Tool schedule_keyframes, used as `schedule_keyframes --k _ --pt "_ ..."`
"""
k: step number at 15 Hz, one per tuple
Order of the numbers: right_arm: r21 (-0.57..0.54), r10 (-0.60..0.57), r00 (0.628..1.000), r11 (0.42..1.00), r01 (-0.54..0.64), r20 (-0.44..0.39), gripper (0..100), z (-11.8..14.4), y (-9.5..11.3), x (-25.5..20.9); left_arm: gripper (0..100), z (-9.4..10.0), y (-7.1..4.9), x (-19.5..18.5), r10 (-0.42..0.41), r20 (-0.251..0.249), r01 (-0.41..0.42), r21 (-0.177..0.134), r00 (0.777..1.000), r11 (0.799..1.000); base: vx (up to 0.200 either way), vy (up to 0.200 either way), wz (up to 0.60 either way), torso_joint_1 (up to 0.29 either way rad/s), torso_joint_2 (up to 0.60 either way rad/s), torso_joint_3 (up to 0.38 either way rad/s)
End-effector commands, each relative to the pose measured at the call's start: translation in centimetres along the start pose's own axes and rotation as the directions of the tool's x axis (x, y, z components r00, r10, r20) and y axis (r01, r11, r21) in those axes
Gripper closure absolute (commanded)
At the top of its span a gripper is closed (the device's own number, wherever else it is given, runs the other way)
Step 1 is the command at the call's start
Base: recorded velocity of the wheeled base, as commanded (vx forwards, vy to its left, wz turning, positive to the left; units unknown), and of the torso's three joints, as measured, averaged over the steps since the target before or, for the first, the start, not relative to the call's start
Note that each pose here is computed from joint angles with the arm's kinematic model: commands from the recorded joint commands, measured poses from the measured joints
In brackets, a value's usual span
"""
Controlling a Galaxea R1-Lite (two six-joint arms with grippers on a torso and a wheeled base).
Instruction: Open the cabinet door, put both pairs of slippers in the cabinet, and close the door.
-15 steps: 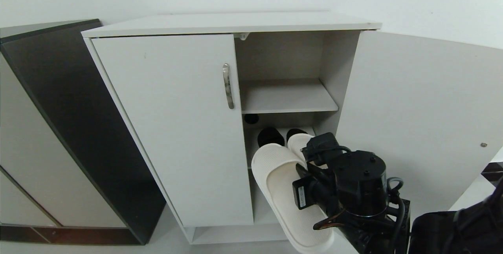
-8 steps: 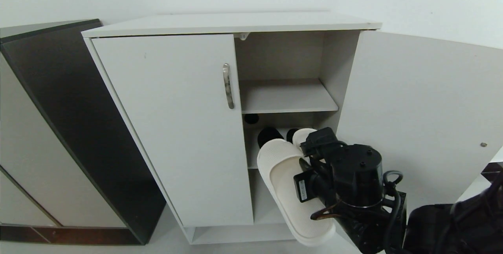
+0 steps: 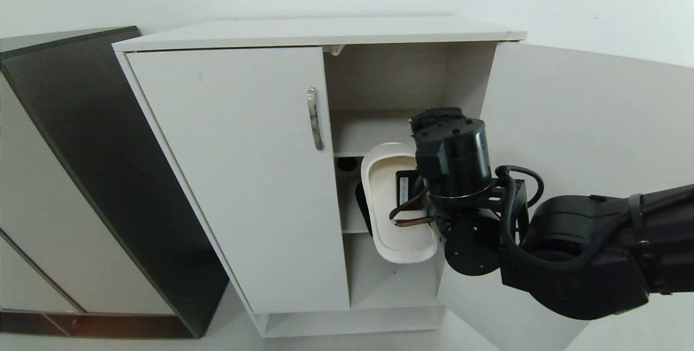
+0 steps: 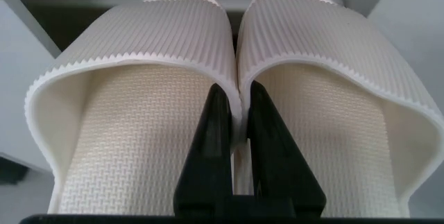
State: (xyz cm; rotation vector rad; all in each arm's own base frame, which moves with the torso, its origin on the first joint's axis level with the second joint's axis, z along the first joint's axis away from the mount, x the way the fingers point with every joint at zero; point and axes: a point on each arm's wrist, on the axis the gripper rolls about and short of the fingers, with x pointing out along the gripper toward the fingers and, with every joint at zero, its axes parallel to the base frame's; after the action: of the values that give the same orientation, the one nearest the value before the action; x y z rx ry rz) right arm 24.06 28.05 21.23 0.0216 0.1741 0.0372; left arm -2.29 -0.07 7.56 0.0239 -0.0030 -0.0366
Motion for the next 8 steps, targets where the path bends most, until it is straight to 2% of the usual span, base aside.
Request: schedule_keyframes --k 1,5,8 --pt "0.009 0.002 1.000 1.000 -0.002 0.008 100 0.10 0.83 0.52 100 0.01 0.00 0.01 0.000 -0.001 0.000 0.001 1.000 1.000 0.000 0.000 0.00 0.000 0.00 0.000" --pt "0.015 0.014 1.000 1.000 -0.014 0.014 100 0.57 0.91 0.70 100 0.01 0.00 0.01 0.000 -0.001 0.000 0.001 1.000 1.000 0.000 0.000 0.00 0.000 0.00 0.000" --pt "0.004 0.075 0.997 0.997 -0.075 -0.011 100 0.34 0.27 1.02 100 0.01 0.00 0.01 0.000 -0.001 0.000 0.001 1.000 1.000 0.000 0.000 0.00 0.000 0.00 0.000"
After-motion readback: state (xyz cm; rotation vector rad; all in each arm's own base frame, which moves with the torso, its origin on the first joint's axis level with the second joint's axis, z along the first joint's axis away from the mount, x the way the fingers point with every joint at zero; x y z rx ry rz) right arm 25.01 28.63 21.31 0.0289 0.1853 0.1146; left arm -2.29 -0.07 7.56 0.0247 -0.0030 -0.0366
